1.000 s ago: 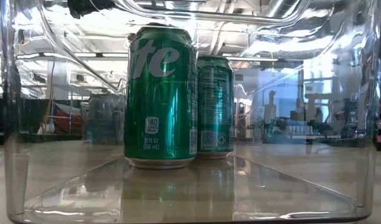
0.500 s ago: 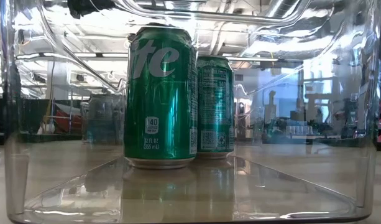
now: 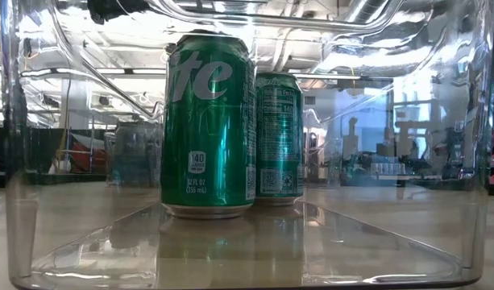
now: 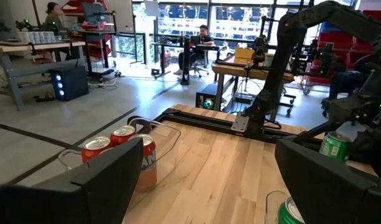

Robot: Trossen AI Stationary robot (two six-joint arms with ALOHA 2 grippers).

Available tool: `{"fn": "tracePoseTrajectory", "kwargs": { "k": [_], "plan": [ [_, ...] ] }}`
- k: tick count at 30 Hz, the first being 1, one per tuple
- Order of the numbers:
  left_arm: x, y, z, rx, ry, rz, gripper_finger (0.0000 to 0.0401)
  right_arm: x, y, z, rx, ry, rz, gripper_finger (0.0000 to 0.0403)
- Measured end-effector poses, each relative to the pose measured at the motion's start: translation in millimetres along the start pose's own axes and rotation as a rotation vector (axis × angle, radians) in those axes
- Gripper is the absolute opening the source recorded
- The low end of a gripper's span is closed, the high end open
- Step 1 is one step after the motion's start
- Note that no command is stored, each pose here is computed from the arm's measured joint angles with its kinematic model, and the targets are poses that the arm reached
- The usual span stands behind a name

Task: Sort soda cans
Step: Put the green soda can into the bottom transparent bin

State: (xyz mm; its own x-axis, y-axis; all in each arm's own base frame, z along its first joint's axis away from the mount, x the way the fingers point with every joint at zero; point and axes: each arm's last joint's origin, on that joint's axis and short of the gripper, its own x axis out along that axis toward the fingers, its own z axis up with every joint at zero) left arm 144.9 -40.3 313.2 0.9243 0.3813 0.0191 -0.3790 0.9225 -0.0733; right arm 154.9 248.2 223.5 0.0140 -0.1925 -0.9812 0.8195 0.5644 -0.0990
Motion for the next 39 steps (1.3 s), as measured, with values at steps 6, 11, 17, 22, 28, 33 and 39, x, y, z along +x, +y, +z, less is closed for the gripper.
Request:
{"fn": "tracePoseTrajectory", "kwargs": {
  "k": [6, 11, 17, 22, 28, 33, 39],
  "plan": [
    [0.0, 0.0, 0.1, 0.004, -0.001, 0.000, 0.0361, -2.9, 13.5, 29.2, -0.124, -0.016, 0.009, 0.0307],
    [0.0, 0.0, 0.2, 0.006, -0.002, 0.000, 0.0361, -13.8, 30.4, 55.5, -0.197, -0.082, 0.077, 0.0307],
    [0.0, 0.0, 0.3, 0.005, -0.002, 0.000, 0.0361, -28.7, 39.6, 83.5, -0.289, -0.112, 0.126, 0.0306],
    [0.0, 0.0, 0.3, 0.006, -0.002, 0.000, 0.0361, -39.4, 48.5, 98.7, -0.339, -0.132, 0.203, 0.0306],
    [0.0, 0.0, 0.3, 0.013, -0.002, 0.001, 0.0361, -53.3, 52.7, 112.0, -0.371, -0.193, 0.246, 0.0306],
    [0.0, 0.0, 0.3, 0.012, -0.003, 0.000, 0.0361, -65.4, 62.1, 122.1, -0.432, -0.277, 0.337, 0.0306],
    [0.0, 0.0, 0.3, 0.011, -0.002, 0.000, 0.0361, -72.7, 74.2, 138.5, -0.469, -0.354, 0.448, 0.0306]
  ]
}}
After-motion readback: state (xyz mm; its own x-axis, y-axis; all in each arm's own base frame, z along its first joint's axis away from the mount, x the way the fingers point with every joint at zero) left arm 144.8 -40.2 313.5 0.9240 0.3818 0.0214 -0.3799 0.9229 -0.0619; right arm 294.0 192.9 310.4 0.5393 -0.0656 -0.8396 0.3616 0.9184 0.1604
